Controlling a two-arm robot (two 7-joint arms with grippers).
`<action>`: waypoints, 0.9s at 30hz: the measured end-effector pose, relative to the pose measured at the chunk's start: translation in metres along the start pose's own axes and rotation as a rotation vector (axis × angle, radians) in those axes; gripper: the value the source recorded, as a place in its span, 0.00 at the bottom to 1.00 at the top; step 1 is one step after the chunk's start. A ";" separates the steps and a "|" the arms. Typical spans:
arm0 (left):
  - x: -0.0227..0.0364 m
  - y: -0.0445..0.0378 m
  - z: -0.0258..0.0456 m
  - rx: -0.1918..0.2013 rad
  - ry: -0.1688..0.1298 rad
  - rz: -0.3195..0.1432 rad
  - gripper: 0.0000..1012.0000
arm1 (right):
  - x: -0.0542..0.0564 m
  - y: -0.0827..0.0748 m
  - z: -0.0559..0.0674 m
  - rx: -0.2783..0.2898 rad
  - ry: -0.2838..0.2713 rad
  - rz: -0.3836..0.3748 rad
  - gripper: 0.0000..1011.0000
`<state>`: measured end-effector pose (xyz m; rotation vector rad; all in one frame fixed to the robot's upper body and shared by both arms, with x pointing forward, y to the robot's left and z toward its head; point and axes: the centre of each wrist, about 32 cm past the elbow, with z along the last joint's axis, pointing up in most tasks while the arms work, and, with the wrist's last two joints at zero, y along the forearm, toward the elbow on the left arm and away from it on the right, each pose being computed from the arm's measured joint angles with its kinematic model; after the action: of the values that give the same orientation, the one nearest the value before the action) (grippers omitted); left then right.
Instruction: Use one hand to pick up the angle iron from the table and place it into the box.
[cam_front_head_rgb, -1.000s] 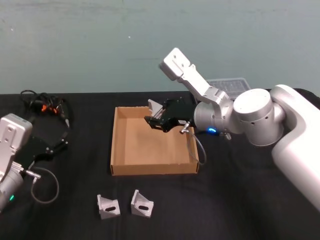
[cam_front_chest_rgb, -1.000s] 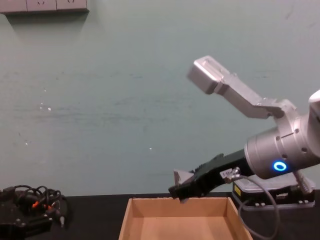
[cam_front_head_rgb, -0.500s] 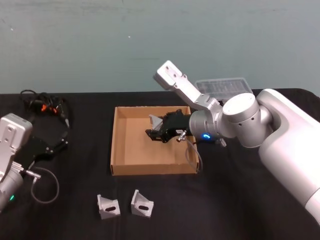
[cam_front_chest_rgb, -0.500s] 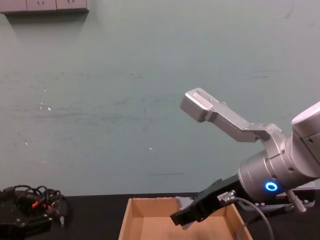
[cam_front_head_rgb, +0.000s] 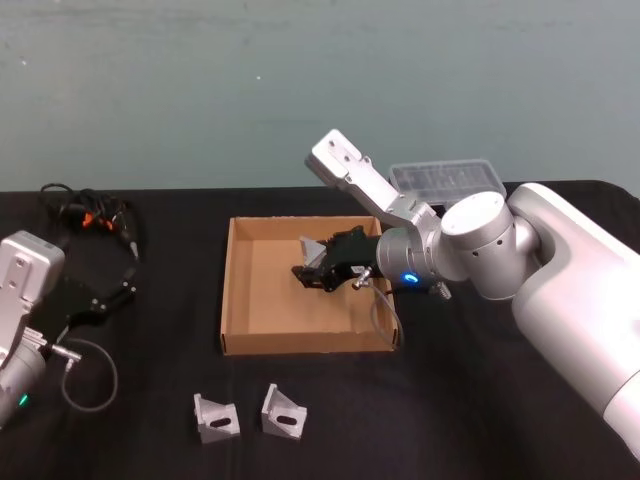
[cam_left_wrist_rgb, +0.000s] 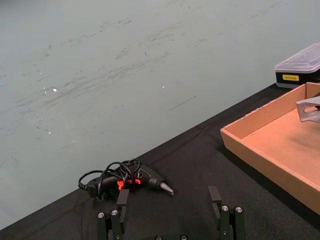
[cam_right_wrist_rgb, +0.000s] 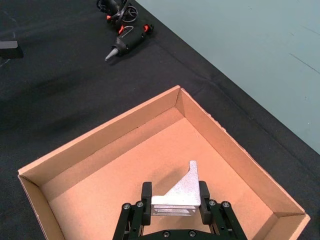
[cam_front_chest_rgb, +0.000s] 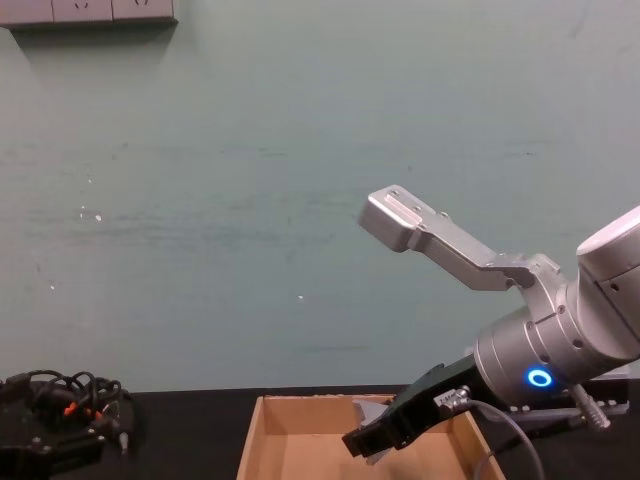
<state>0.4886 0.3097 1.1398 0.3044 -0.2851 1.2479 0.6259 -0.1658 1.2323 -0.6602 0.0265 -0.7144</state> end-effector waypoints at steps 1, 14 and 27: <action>0.0000 0.0000 0.0000 0.000 0.000 0.000 0.99 | 0.000 0.000 0.000 0.001 0.000 0.000 0.53; 0.0000 0.0000 0.0000 0.000 0.000 0.000 0.99 | 0.000 -0.001 0.000 0.005 0.000 0.001 0.73; 0.0000 0.0000 0.0000 0.000 0.000 0.000 0.99 | 0.000 -0.001 0.000 0.006 0.000 0.002 0.99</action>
<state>0.4886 0.3097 1.1398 0.3045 -0.2851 1.2479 0.6250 -0.1662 1.2325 -0.6544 0.0252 -0.7124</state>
